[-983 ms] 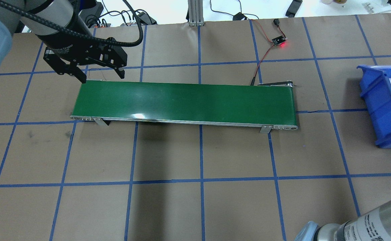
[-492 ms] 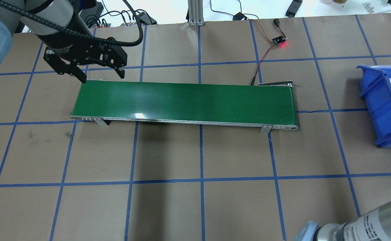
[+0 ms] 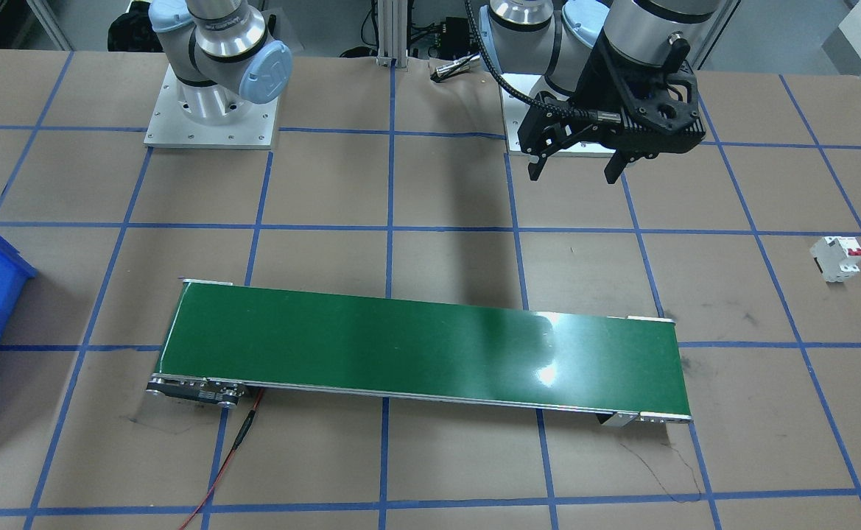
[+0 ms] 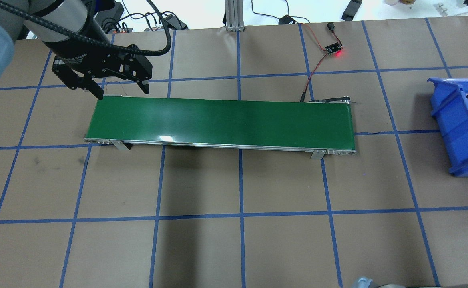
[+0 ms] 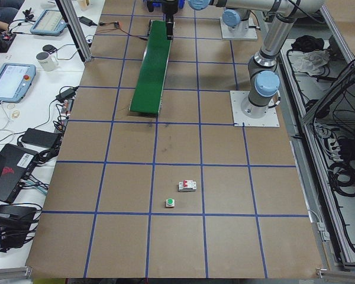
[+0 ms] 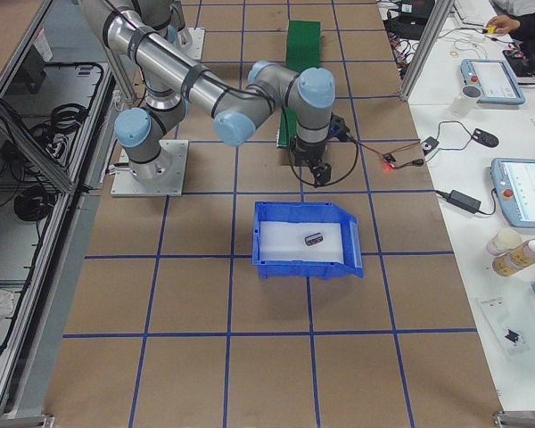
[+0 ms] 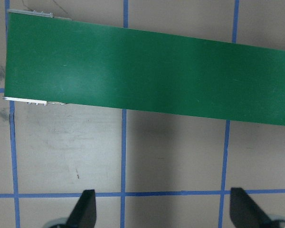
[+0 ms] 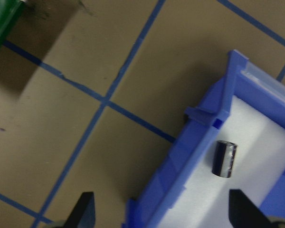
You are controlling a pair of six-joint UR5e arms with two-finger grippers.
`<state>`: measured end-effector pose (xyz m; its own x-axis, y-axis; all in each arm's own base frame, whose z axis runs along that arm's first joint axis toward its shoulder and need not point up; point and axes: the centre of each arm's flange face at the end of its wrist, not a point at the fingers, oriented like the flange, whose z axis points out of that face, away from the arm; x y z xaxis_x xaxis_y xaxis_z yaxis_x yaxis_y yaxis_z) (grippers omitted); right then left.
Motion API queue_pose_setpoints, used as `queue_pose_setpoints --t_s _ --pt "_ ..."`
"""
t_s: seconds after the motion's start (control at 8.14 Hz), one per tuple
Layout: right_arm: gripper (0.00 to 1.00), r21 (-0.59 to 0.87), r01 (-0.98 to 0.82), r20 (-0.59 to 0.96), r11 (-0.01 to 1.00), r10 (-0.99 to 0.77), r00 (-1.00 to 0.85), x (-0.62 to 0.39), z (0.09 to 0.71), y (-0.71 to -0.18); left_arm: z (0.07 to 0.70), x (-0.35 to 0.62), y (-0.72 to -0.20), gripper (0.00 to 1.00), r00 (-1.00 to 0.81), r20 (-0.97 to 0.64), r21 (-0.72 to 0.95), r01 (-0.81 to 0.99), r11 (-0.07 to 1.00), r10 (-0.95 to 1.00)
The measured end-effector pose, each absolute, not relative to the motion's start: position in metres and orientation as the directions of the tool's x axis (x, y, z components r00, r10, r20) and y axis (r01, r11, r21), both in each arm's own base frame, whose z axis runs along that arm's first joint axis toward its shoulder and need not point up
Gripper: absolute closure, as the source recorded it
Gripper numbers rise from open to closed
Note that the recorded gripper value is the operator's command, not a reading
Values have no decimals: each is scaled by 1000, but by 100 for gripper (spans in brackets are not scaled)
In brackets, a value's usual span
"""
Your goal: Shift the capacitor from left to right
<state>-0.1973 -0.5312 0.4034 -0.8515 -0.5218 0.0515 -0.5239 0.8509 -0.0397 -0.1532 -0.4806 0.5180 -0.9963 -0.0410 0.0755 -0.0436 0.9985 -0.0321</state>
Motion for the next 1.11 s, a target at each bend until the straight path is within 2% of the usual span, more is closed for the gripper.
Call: queue_pose_setpoints --t_s 0.25,0.49,0.86,1.11 --pt "0 -35 -429 24 903 -429 -903 -100 458 -511 518 -153 -481 0 -996 76 -32 -44 999 -41" --pt "0 -45 -300 17 953 -300 -954 3 487 -497 518 -153 -481 0 -996 75 -32 -44 999 -41" --pt "0 -49 -163 22 985 -162 -987 145 491 -475 518 -153 -481 0 -996 75 -32 -42 999 -40" --pt "0 -49 -140 20 989 -139 -990 175 489 -467 518 -153 -481 0 -996 75 -32 -42 999 -40"
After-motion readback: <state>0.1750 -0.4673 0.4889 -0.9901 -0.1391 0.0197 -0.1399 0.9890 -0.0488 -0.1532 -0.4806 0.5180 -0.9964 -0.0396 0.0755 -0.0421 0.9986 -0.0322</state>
